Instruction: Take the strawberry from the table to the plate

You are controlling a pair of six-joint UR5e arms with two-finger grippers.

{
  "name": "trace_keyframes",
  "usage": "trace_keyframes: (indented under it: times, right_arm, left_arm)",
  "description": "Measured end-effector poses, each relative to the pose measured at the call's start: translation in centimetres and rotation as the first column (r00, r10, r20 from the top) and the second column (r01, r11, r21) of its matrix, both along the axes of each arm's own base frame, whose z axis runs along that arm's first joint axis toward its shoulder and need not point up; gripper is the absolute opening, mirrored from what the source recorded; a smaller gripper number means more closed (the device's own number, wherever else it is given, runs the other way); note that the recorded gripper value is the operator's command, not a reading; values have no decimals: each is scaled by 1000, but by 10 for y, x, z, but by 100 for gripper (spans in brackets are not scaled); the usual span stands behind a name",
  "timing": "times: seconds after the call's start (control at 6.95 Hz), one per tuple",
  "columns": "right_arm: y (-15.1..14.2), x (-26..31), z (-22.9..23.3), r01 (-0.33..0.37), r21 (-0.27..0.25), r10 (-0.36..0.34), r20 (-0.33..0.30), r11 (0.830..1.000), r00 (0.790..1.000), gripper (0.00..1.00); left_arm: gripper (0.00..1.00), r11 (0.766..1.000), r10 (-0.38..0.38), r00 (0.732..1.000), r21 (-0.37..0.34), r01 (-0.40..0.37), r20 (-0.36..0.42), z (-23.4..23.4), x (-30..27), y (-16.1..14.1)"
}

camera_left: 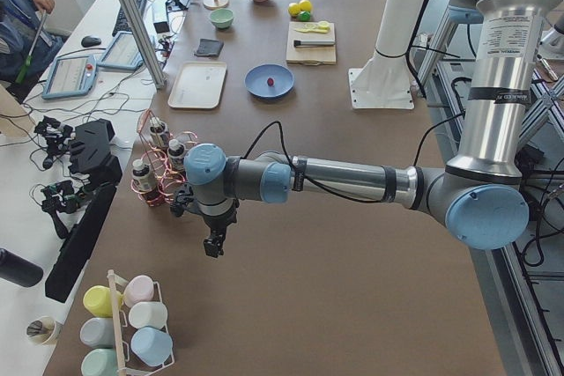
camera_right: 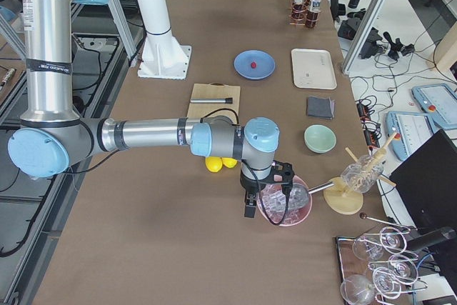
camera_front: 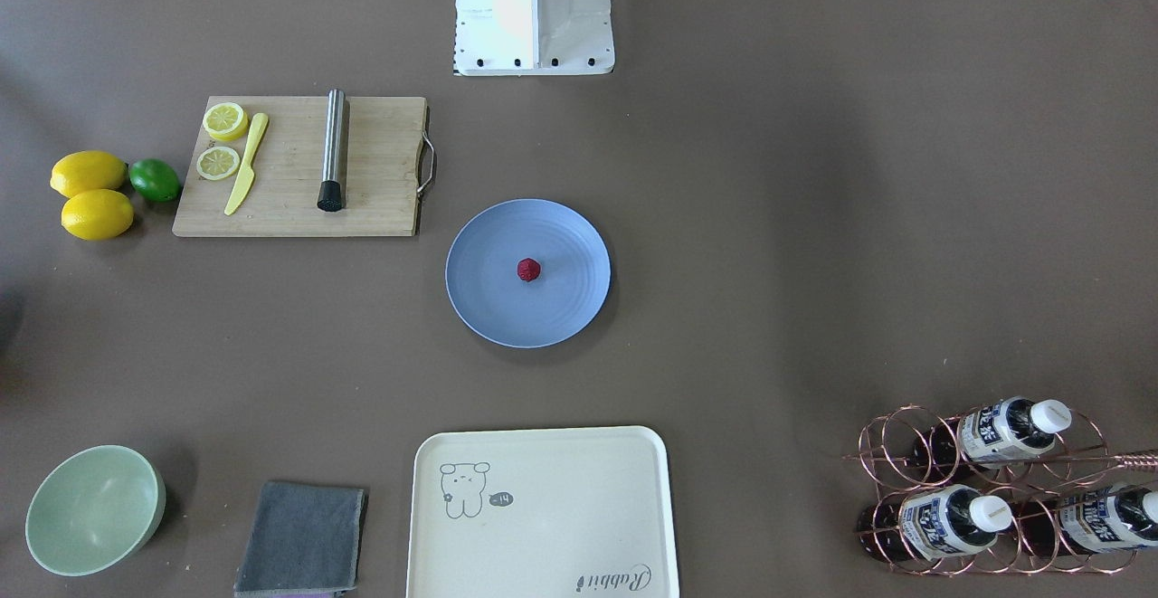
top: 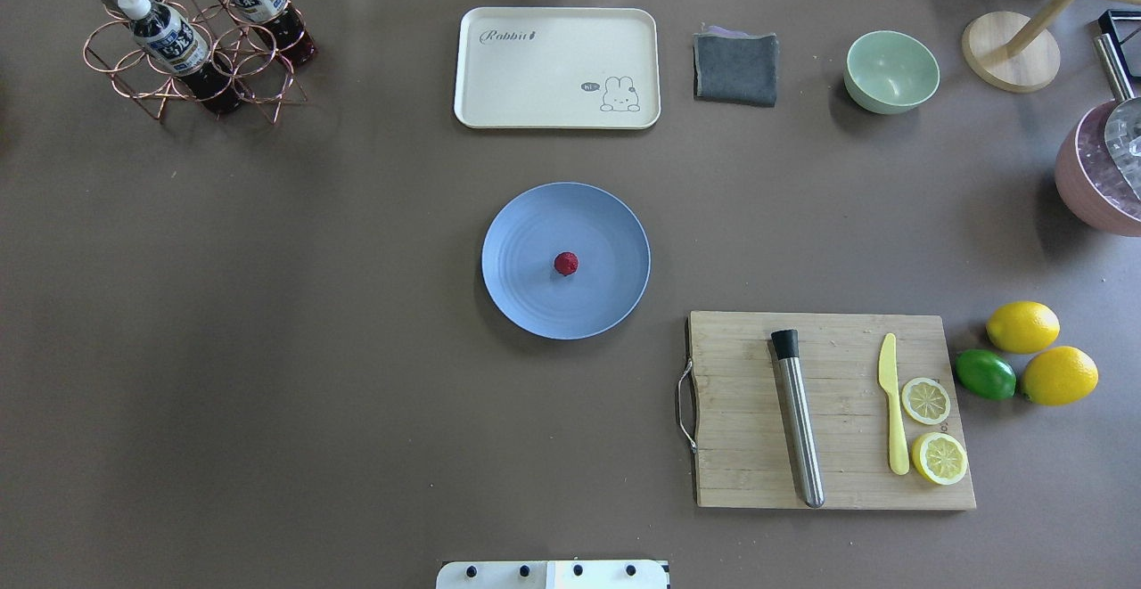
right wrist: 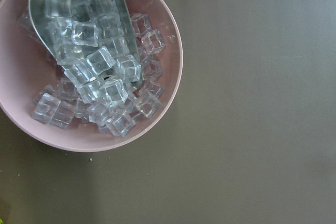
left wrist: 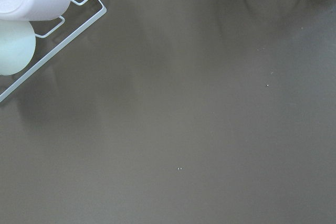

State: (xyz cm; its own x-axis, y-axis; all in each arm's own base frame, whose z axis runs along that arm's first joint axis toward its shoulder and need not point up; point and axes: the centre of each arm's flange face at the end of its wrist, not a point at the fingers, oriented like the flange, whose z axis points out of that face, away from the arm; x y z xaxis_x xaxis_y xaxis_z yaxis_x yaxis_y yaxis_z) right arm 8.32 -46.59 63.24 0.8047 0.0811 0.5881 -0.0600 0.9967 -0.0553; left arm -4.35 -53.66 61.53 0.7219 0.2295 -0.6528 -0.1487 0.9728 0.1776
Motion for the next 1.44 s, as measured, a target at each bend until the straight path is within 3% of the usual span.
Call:
trace_keyframes:
  times: [1.44]
  right_arm:
    - [3, -3, 2, 4, -3, -4, 31, 1000, 1000, 100]
  left_arm:
    - [99, 1000, 4, 1000, -26, -4, -6, 15, 1, 10]
